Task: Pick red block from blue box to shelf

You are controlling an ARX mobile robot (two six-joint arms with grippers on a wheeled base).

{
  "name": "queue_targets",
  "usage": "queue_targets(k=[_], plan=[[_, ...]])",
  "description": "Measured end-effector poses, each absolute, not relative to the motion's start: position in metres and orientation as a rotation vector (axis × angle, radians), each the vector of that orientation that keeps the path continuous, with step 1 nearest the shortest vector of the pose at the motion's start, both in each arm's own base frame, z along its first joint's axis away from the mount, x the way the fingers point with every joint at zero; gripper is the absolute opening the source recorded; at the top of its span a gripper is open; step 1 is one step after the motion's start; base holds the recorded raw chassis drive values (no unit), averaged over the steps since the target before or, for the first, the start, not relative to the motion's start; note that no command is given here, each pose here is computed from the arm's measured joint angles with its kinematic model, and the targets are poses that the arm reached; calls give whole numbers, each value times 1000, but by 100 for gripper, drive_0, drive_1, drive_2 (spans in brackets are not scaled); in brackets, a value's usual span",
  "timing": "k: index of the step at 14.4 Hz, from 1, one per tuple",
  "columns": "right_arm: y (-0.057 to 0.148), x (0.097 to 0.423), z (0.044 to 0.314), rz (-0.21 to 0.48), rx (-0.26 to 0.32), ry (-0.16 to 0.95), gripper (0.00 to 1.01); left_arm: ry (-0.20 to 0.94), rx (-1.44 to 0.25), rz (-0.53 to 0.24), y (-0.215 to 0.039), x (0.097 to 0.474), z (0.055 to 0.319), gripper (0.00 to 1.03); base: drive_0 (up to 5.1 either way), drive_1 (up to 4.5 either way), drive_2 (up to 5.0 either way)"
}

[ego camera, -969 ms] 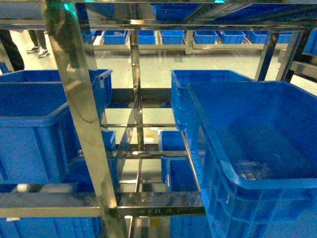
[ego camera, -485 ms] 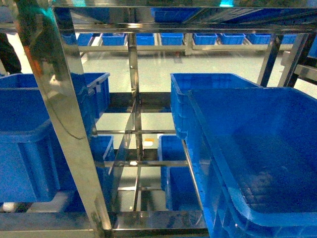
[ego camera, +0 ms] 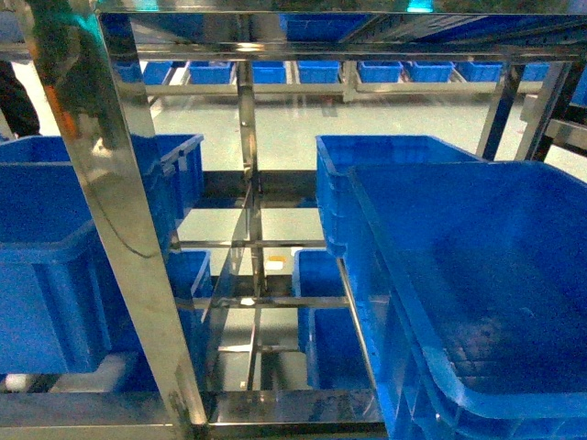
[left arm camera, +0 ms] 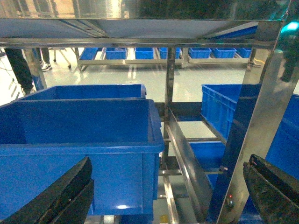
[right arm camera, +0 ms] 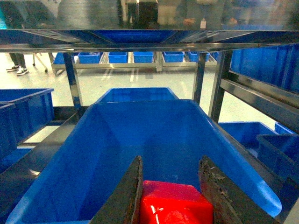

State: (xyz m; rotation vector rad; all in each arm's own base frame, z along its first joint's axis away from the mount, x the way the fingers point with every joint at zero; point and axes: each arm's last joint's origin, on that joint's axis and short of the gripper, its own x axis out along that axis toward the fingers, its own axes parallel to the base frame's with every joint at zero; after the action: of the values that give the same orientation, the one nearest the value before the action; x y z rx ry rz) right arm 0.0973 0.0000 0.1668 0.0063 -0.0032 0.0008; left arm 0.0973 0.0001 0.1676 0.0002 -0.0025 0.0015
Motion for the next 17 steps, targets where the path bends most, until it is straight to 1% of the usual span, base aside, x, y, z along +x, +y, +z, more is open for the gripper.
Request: queue_targets(k=[17], plan=[[0,97,167,1,6,-3,29,-2,0,1,0,97,168,98,0,0,0]])
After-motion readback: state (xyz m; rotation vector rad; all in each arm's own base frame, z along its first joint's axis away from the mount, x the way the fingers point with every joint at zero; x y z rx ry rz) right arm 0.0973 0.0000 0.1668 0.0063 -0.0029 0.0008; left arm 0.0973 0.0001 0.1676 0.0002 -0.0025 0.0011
